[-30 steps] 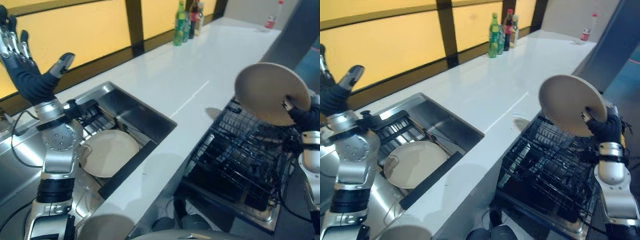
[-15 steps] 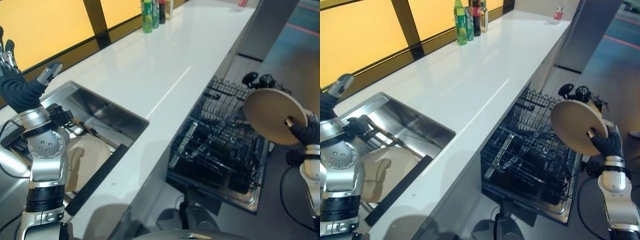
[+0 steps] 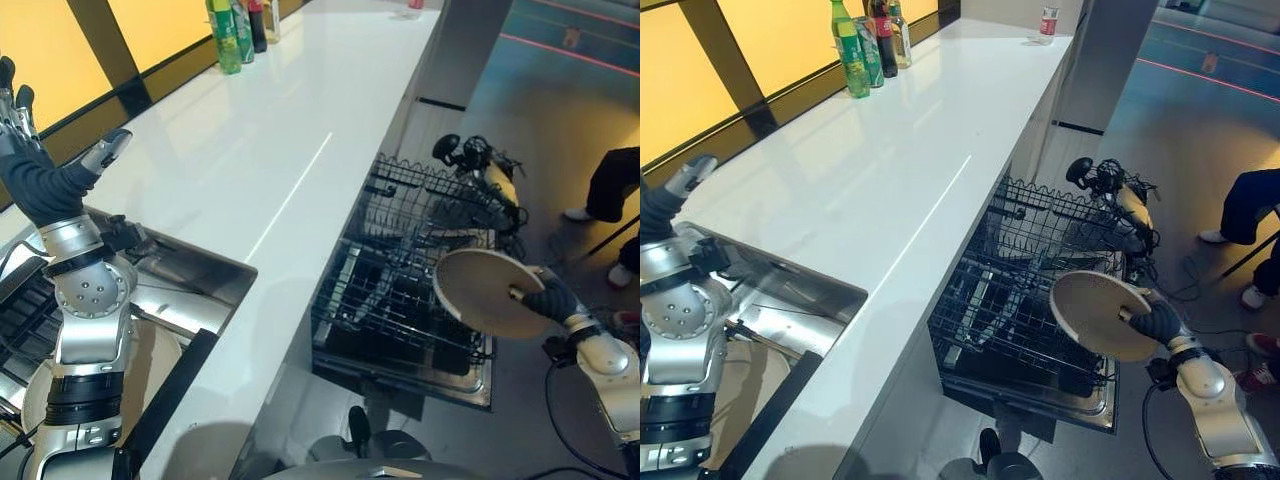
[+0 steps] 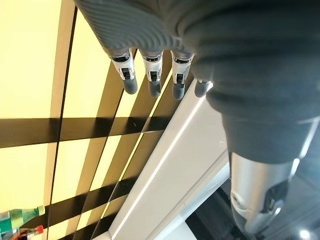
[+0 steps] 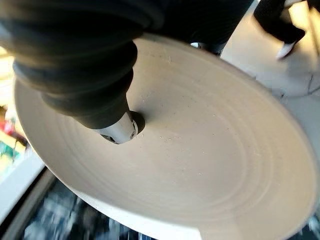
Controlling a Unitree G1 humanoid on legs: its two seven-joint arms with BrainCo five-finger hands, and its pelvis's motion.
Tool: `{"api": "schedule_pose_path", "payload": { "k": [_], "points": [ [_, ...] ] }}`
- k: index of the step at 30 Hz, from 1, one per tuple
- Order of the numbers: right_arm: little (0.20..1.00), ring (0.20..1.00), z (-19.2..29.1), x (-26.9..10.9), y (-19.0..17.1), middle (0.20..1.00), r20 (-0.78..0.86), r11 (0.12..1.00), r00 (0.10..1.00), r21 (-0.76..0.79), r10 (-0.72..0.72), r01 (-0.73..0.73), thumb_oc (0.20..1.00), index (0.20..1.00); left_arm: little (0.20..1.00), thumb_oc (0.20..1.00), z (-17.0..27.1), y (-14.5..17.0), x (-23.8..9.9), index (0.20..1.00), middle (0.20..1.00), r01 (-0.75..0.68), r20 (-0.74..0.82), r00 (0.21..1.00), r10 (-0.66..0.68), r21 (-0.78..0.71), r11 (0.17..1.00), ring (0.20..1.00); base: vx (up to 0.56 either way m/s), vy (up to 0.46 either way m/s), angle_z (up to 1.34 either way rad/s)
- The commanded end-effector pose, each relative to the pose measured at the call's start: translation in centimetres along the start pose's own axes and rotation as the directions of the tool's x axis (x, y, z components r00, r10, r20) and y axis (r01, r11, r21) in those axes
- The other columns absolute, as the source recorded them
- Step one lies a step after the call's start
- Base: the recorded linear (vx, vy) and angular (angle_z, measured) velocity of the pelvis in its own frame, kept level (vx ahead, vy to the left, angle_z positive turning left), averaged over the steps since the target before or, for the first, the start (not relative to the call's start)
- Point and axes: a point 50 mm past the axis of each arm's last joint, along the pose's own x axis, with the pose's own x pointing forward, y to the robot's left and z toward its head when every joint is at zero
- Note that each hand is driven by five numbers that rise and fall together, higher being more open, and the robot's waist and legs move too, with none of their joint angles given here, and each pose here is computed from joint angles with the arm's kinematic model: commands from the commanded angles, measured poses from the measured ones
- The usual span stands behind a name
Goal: Pick up plates and place into dishwasher.
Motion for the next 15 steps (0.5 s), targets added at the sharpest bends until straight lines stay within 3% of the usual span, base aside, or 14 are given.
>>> {"api": "schedule_pose_path", "payload": {
  "k": [1, 15],
  "points": [
    [0.200, 0.200, 2.4, 1.2, -2.1, 0.200, 0.105, 0.992, 0.994, -0.126, 0.002, 0.011, 0.200, 0.200, 1.000, 1.000, 0.3, 0.1, 0.2, 1.000, 1.000, 0.042, 0.045, 0.998, -0.043, 0.027, 0.999, 1.000, 0.04, -0.029, 0.05],
    [0.200, 0.200, 3.7, 2.1, 1.0, 0.200, 0.080, 0.875, 0.977, -0.465, 0.196, -0.137, 0.200, 0.200, 1.000, 1.000, 0.5, -0.2, 0.2, 1.000, 1.000, 0.092, 0.049, 0.994, -0.094, 0.034, 0.995, 1.000, 0.02, -0.033, 0.05]
  ]
}}
